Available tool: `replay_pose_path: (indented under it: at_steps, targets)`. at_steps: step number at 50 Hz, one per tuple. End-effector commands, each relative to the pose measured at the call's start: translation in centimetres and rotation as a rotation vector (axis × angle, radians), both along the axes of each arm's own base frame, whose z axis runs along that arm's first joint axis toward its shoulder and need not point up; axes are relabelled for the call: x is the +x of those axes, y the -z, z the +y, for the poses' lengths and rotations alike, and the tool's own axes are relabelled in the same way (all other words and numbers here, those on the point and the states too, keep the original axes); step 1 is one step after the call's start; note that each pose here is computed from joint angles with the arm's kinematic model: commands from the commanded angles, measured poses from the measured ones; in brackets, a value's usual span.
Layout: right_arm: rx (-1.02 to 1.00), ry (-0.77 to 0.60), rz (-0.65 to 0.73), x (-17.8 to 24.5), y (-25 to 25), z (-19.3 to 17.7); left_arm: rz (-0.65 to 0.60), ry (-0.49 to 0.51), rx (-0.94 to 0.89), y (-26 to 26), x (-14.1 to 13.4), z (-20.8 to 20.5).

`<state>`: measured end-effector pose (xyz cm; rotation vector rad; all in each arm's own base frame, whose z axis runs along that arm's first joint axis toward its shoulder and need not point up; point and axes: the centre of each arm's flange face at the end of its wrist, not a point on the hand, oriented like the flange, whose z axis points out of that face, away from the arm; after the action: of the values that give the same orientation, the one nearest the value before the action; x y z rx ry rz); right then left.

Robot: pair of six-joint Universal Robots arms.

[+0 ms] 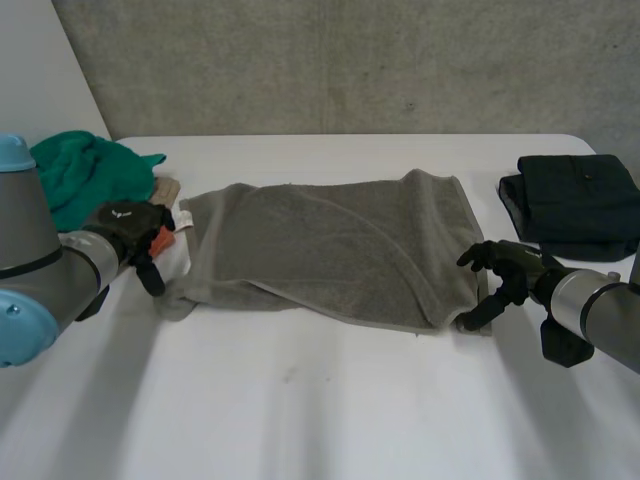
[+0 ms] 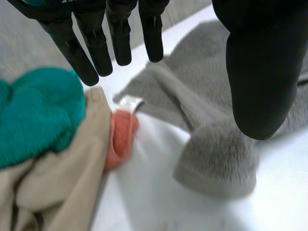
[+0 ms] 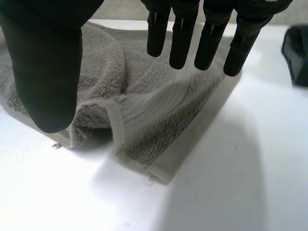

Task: Fold the laundry.

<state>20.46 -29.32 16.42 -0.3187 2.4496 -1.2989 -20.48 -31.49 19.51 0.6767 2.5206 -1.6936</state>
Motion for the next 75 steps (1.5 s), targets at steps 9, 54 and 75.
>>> replay_pose_path:
  at_steps: [9, 54, 75]
  targets:
    - [-0.061, 0.055, 0.103, 1.9, 3.1, 0.1, 0.076, 0.057, 0.226, 3.3, 1.5, -2.9]
    - [-0.259, -0.730, 1.027, -1.1, -4.7, -1.0, -0.579, 0.238, -0.113, -2.8, -1.6, -1.3]
    - [-1.288, -0.004, 0.658, 4.5, -23.3, -8.4, -0.117, -0.039, -1.030, -22.4, -4.7, -6.9]
